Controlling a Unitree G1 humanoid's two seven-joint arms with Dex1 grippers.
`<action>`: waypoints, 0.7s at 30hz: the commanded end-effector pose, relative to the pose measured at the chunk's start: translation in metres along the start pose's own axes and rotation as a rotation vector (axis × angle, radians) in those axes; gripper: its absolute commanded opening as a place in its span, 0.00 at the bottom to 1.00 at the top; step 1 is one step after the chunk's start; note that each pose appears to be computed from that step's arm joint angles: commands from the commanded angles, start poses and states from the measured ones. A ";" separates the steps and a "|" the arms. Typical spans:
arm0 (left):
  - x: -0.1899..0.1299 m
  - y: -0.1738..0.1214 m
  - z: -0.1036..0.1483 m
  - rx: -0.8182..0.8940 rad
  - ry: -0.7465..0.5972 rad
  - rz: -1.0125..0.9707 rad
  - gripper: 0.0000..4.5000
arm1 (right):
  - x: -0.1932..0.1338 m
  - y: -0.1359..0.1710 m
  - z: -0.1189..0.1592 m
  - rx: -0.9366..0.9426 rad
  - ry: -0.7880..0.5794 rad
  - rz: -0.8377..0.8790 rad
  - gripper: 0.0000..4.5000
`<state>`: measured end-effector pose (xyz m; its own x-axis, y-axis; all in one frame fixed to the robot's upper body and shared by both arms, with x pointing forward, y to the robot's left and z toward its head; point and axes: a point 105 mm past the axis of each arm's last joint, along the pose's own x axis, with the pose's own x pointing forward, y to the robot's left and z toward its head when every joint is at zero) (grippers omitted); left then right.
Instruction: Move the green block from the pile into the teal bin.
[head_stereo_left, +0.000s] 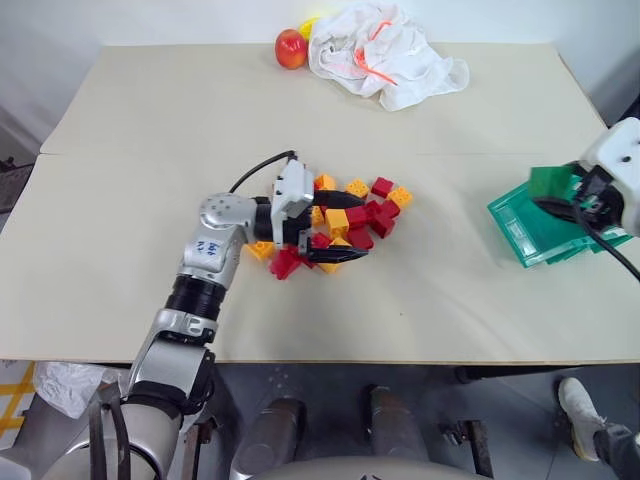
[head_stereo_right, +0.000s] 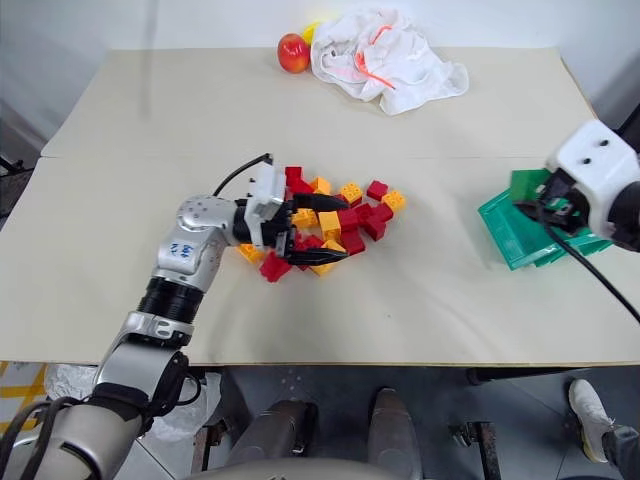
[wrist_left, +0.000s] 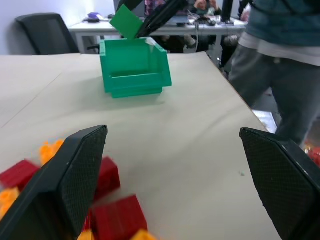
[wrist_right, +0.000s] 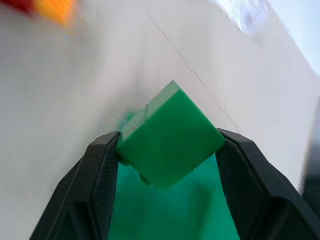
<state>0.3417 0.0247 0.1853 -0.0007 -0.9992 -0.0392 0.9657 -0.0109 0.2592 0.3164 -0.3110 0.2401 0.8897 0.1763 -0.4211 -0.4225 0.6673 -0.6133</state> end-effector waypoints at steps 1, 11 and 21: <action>0.006 0.006 0.007 0.045 -0.008 -0.005 1.00 | 0.002 -0.014 -0.010 -0.026 0.034 -0.052 0.85; -0.021 0.022 0.009 0.046 -0.018 0.105 1.00 | 0.014 -0.001 0.028 -0.025 -0.128 0.017 0.99; -0.141 0.010 -0.016 -0.060 0.117 0.350 1.00 | 0.012 0.103 0.044 -0.007 -0.515 0.488 0.99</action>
<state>0.3599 0.1576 0.1692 0.3495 -0.9314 -0.1016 0.9256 0.3264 0.1919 0.2972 -0.2105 0.1882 0.5929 0.7355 -0.3279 -0.7949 0.4695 -0.3842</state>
